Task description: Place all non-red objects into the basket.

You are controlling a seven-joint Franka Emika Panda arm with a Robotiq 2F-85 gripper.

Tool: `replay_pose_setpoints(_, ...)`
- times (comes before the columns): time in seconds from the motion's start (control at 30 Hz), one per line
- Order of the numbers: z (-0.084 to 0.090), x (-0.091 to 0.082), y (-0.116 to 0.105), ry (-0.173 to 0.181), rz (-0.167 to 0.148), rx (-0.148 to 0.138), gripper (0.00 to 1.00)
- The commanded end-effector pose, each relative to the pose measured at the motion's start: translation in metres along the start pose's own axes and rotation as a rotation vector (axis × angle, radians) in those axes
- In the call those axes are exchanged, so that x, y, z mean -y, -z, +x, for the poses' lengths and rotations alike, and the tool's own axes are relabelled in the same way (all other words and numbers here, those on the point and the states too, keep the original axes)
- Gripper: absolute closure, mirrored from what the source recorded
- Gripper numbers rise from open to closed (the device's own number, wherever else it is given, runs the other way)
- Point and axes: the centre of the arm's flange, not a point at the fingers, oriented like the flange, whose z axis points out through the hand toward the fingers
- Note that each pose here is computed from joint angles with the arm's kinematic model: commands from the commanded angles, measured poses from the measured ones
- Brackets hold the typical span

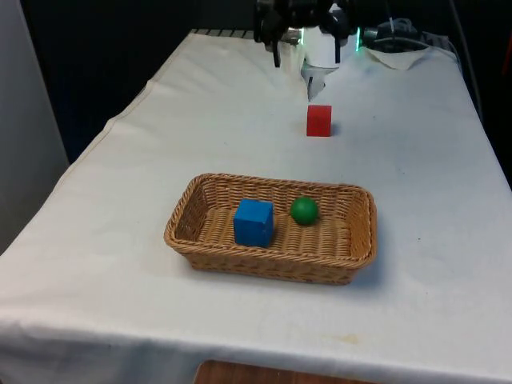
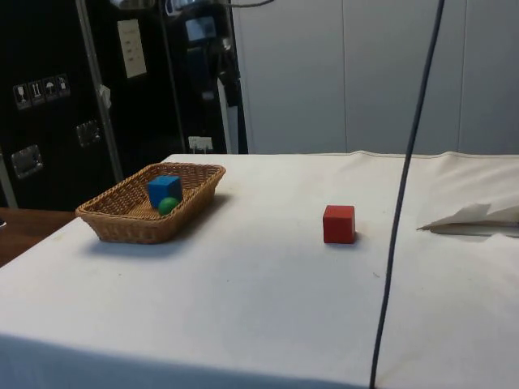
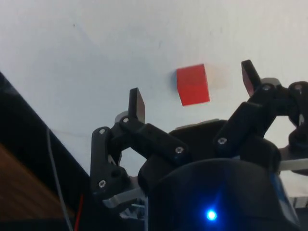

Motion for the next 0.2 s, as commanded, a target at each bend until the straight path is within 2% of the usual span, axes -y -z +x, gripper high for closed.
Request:
replay_pose_setpoints(0.0, -0.0028, 0.0015, 0.0024, -0.002, -0.007, -0.001, 0.0)
replay_pose_setpoints(0.17, -0.0061, 0.0026, 0.0051, 0.004, 0.002, -0.005, 0.0)
